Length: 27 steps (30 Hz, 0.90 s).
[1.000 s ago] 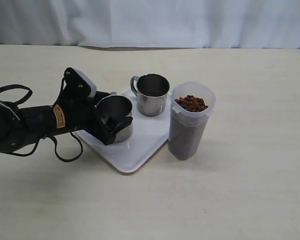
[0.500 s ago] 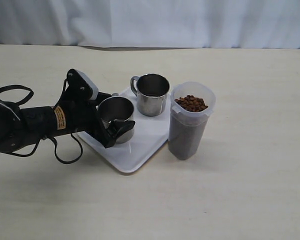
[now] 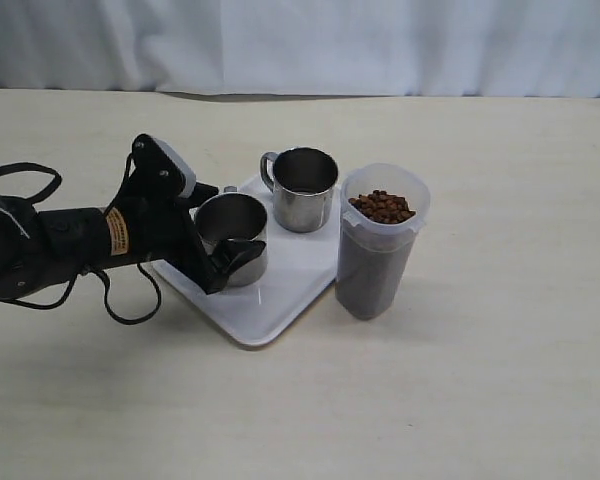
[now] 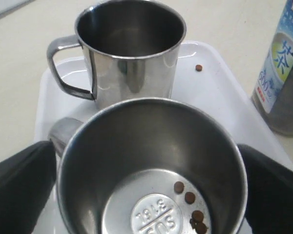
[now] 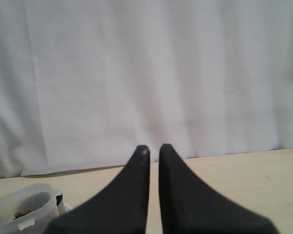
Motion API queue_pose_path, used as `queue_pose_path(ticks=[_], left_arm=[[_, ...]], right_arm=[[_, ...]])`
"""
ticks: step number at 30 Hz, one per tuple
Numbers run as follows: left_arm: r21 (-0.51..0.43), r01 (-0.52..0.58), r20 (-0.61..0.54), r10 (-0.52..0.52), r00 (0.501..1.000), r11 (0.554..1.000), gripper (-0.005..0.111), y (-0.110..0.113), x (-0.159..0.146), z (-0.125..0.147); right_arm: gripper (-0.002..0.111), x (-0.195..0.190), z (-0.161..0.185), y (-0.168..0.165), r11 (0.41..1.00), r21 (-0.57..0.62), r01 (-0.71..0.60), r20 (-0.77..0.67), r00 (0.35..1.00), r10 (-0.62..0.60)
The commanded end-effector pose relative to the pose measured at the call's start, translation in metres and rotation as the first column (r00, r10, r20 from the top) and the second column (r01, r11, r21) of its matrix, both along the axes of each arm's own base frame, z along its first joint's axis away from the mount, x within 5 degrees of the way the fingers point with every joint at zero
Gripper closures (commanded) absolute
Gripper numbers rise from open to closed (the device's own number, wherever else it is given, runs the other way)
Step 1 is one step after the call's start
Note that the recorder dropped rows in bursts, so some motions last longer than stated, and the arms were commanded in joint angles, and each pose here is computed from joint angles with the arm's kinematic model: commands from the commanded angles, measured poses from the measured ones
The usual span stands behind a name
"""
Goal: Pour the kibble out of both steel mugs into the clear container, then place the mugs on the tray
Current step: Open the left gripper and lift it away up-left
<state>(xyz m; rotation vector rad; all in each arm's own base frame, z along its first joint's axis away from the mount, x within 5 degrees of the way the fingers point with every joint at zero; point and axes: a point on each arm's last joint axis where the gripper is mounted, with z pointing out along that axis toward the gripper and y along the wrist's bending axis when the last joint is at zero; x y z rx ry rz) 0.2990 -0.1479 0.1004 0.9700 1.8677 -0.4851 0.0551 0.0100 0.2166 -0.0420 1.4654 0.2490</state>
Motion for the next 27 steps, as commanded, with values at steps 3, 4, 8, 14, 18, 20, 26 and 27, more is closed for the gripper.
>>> queue_pose_path(ticks=[3, 4, 8, 14, 18, 20, 26, 27], left_arm=[[-0.009, -0.068, -0.003, 0.068, 0.998, 0.998, 0.030, 0.004, 0.001, 0.029], [-0.005, -0.077, -0.002, 0.077, 0.997, 0.997, 0.030, 0.005, 0.001, 0.033], [0.024, -0.113, 0.009, 0.112, 0.994, 0.993, 0.030, 0.010, -0.001, 0.048], [0.059, -0.180, 0.036, 0.178, 0.983, 0.982, 0.030, 0.019, -0.006, 0.077], [0.113, -0.263, 0.060, 0.258, 0.964, 0.958, 0.030, 0.031, -0.014, 0.103], [0.113, -0.312, 0.073, 0.306, 0.949, 0.943, 0.033, 0.038, -0.020, 0.119], [-0.043, -0.434, 0.073, 0.436, 0.897, 0.900, 0.094, 0.055, -0.053, 0.166], [-0.060, -0.432, 0.090, 0.436, 0.896, 0.900, 0.106, 0.058, -0.062, 0.171]], right_arm=[[0.103, 0.000, -0.002, 0.000, 1.000, -0.011, -0.001, -0.004, 1.000, 0.001], [0.103, 0.000, -0.002, 0.000, 1.000, -0.011, -0.001, -0.004, 1.000, 0.001], [0.103, 0.000, -0.002, 0.000, 1.000, -0.011, -0.001, -0.004, 1.000, 0.001], [0.103, 0.000, -0.002, 0.000, 1.000, -0.011, -0.001, -0.004, 1.000, 0.001], [0.103, 0.000, -0.002, 0.000, 1.000, -0.011, -0.001, -0.004, 1.000, 0.001], [0.103, 0.000, -0.002, 0.000, 1.000, -0.011, -0.001, -0.004, 1.000, 0.001], [0.103, 0.000, -0.002, 0.000, 1.000, -0.011, -0.001, -0.004, 1.000, 0.001], [0.103, 0.000, -0.002, 0.000, 1.000, -0.011, -0.001, -0.004, 1.000, 0.001]])
